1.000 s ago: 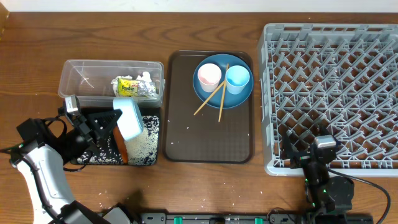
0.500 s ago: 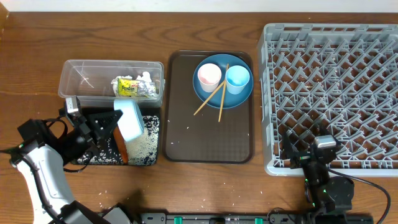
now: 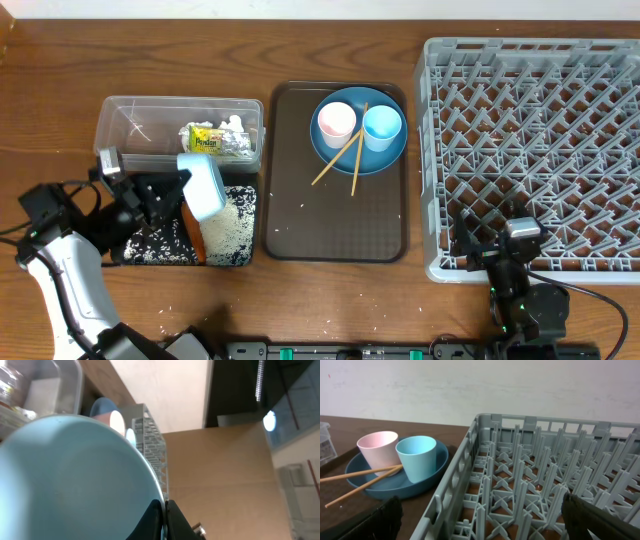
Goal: Sort waste into correct bins and load items into the dishwasher rack
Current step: 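Carry the emptied bowl right and set it on the brown tray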
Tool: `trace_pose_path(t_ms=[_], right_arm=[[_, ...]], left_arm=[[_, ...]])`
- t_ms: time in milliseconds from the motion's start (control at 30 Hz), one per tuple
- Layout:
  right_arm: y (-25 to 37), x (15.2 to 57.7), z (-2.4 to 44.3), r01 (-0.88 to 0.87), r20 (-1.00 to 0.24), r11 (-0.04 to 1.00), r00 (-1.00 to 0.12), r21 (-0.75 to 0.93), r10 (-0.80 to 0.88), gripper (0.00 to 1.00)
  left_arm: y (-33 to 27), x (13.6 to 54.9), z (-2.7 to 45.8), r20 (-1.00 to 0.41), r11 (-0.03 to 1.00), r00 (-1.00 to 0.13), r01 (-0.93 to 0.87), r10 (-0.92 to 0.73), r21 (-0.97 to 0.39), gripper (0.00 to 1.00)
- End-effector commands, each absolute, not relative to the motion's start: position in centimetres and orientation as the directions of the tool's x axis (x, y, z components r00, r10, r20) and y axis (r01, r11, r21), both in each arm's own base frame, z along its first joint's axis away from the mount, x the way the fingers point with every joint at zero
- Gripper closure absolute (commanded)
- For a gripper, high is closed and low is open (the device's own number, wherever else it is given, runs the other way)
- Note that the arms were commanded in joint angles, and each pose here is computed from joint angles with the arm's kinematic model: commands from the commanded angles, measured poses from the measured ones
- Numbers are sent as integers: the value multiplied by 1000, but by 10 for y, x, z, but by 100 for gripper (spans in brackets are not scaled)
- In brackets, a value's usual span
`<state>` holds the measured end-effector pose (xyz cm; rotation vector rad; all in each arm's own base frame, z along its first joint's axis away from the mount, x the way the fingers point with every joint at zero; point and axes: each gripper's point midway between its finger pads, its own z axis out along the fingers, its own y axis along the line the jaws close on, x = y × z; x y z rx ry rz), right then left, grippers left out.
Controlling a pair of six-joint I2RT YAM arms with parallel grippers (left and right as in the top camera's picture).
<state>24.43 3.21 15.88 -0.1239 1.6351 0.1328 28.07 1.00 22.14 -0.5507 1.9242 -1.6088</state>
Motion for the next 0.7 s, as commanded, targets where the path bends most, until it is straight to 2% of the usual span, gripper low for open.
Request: trace_pose_path(t_ms=[0,333,667], right_arm=[[34,244,159,-170,-998,985,-67,18,6,1],[34,244,159,-170,-998,985,-67,18,6,1],[34,244,159,-170,-998,985,-67,18,6,1]], left_arm=[[14,296,219,-78,224,-748,-97,-659,-970,94],[-75,322,208,-145,385,-871,-54,-470,-921,94],[-172,304,169,-258,647,-935,41,-245,-762,94]])
